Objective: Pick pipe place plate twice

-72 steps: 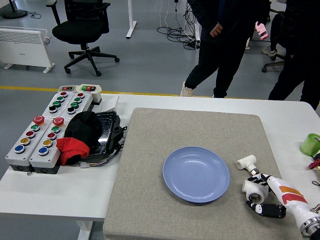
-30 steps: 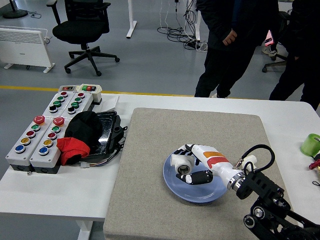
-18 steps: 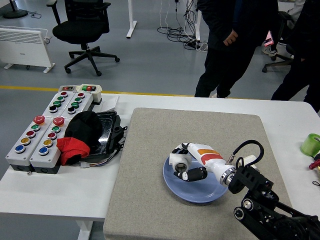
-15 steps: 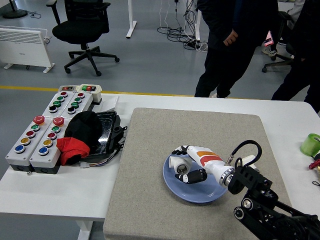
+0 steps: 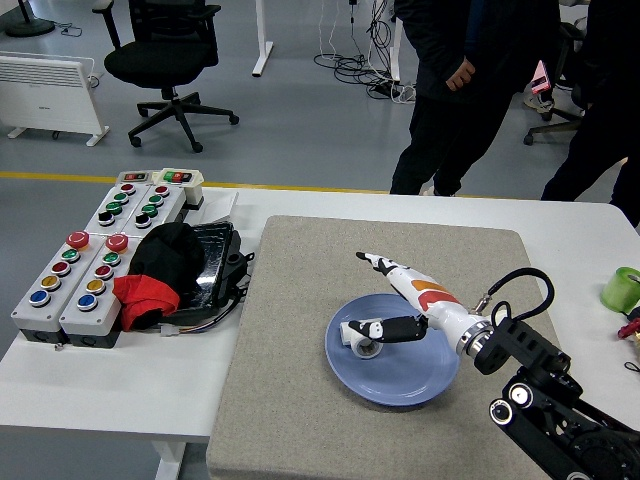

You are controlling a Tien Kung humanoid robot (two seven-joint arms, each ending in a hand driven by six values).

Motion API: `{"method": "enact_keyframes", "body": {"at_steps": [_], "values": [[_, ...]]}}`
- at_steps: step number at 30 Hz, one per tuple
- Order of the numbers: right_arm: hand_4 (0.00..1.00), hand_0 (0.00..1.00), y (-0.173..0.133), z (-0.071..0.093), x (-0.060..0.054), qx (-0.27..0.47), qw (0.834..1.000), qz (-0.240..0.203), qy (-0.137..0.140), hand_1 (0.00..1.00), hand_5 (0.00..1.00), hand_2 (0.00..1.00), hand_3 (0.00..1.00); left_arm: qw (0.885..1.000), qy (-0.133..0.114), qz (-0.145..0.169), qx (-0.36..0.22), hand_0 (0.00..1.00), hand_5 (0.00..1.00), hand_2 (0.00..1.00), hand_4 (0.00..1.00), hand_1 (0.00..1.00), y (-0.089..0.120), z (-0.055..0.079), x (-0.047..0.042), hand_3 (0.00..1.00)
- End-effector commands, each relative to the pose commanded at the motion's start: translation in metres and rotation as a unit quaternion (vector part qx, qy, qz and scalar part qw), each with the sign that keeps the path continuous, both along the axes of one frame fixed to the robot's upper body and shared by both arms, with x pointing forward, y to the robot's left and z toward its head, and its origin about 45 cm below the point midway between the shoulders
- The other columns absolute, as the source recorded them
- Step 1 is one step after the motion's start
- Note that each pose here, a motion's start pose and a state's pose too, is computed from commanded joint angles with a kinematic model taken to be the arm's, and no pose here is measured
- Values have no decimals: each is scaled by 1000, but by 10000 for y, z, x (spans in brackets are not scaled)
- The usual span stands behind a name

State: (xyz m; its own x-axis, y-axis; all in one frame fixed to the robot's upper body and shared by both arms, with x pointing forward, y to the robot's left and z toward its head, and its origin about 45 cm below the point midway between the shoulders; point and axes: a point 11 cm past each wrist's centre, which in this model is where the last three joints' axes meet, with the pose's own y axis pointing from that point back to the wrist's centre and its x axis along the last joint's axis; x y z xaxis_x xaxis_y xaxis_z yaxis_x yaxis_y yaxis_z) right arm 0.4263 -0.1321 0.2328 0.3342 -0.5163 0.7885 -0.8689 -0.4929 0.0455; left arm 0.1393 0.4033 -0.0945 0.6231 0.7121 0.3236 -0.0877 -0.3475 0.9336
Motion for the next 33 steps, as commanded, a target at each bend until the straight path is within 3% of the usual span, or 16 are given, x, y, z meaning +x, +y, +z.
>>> {"method": "enact_keyframes", "body": {"at_steps": [3,8,9,19,26,33], "values": [[845,969,-204,77,76,0,1000,-26,-4,903,581,971,962,1000,1,-1,0,741,998,703,410,746,3,-2,-9,650],[845,969,-653,-44,148,14,996,-83,24,903,581,971,962,1000,3,-1,1,740,998,702,411,746,5,-8,-31,649],[825,958,-700,-62,150,13,996,-88,26,887,588,951,921,1000,3,-1,1,740,998,702,411,746,5,-8,-33,649],[814,959,-1504,-399,65,-43,985,-153,62,888,585,939,901,1000,2,1,2,739,998,702,411,747,9,-6,-29,649],[796,953,-1709,-513,0,-68,982,-164,70,883,566,928,888,1000,-1,1,2,738,998,703,410,746,5,-2,-11,649],[788,935,-1644,-599,-18,-82,983,-149,69,867,555,917,879,1000,-3,4,2,738,998,703,410,746,0,-1,0,652]]}}
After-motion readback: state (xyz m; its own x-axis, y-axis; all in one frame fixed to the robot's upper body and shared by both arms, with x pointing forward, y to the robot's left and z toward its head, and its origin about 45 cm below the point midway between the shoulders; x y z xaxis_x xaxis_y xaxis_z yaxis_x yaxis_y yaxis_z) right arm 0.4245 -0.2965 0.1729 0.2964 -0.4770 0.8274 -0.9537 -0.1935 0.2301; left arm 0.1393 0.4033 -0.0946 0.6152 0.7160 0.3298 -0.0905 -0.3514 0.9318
